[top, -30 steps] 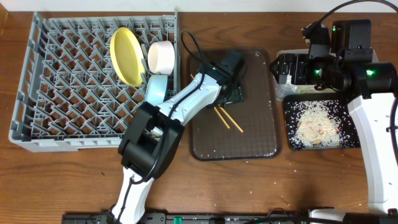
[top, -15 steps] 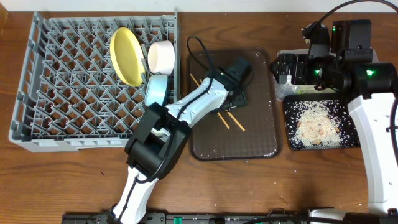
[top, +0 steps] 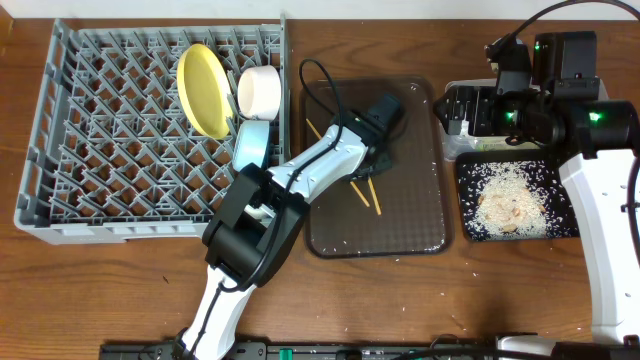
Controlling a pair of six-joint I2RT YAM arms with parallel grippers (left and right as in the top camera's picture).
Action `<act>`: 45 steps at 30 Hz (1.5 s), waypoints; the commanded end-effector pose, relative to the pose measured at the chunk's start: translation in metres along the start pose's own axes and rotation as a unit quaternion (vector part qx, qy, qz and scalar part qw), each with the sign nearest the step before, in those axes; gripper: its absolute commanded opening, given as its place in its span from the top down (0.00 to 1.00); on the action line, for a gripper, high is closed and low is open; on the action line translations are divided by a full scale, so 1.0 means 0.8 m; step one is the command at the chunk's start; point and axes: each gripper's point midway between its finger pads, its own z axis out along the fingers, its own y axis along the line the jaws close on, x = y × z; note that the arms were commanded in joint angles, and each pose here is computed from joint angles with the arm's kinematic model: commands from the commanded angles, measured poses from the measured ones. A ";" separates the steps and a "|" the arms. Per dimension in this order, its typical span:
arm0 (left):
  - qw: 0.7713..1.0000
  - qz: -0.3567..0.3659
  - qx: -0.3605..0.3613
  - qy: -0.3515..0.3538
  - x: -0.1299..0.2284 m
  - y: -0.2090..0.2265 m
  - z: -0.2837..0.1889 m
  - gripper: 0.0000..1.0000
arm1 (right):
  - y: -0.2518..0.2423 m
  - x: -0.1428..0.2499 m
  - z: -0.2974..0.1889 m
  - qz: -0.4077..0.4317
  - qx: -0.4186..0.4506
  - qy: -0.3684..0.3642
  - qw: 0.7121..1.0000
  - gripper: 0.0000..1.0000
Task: Sort waste into correct bins and load items into the dishwasher
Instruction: 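Move the left gripper to the chopsticks on the tray and grasp one, then carry the chopstick left into the dish rack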
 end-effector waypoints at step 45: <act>0.955 0.090 -0.267 -0.091 -0.103 0.322 -0.251 0.92 | -0.001 0.001 0.002 0.001 0.001 0.003 1.000 0.01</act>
